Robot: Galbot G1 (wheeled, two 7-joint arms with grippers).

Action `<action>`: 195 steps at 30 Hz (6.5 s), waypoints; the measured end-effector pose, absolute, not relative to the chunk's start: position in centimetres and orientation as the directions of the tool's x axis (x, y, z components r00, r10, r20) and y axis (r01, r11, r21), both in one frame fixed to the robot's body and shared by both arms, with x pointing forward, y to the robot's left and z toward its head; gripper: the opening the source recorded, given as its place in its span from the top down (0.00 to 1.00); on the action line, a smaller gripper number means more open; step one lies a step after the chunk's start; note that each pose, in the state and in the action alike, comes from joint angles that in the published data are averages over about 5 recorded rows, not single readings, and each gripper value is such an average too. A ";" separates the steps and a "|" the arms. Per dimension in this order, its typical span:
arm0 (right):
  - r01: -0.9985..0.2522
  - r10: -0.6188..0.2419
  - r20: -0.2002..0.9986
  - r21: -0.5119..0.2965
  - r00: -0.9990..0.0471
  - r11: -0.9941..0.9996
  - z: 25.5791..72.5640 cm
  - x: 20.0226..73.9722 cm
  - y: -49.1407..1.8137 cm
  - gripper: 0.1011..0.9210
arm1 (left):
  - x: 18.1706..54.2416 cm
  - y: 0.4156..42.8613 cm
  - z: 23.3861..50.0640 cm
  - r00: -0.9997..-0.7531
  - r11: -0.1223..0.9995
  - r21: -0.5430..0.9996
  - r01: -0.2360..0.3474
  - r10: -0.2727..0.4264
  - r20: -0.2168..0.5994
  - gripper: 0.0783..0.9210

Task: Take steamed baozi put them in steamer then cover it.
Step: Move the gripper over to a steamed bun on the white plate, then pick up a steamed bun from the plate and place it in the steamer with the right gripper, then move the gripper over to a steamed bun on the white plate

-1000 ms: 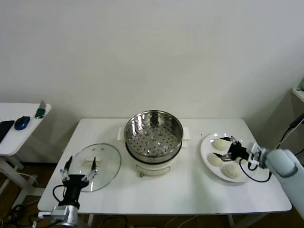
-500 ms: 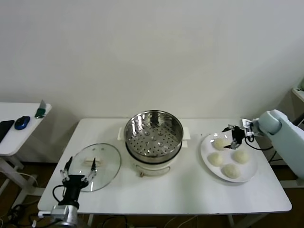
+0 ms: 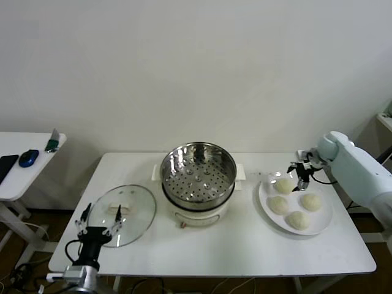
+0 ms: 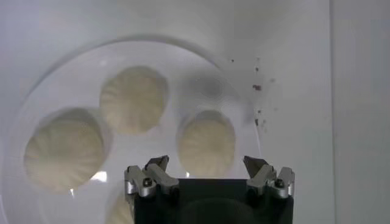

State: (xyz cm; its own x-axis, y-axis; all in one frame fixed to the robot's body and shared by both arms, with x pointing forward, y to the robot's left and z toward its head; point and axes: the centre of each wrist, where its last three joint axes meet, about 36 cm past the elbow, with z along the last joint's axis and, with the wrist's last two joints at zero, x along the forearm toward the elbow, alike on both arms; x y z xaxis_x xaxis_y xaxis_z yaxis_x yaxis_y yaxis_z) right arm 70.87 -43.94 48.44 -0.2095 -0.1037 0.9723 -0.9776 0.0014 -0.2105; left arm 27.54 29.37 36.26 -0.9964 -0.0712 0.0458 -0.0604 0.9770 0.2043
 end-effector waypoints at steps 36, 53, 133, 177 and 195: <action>-0.983 0.008 0.985 -0.170 -0.171 -0.067 45.0 73.0 -40.8 0.23 | 28.0 29.9 36.2 -0.996 0.976 0.211 -0.060 -0.073 0.052 0.12; -0.972 -0.028 0.979 -0.204 -0.202 -0.116 48.9 74.0 -40.6 0.26 | 27.3 30.1 36.4 -0.995 0.975 0.213 -0.067 -0.081 0.055 0.12; -0.011 0.057 0.954 0.056 -0.293 -0.998 60.2 72.2 0.6 0.12 | 26.2 30.1 37.1 -0.995 0.976 0.214 -0.034 -0.052 0.079 0.12; -0.996 -0.088 0.993 -0.079 -0.074 -0.052 52.8 66.3 -37.2 0.12 | 25.0 29.6 38.3 -0.996 0.977 0.213 -0.030 -0.047 0.073 0.12; -0.999 -0.079 0.996 -0.046 -0.048 0.024 45.9 66.6 -37.6 0.12 | 25.0 29.6 37.9 -0.995 0.976 0.217 -0.031 -0.051 0.085 0.12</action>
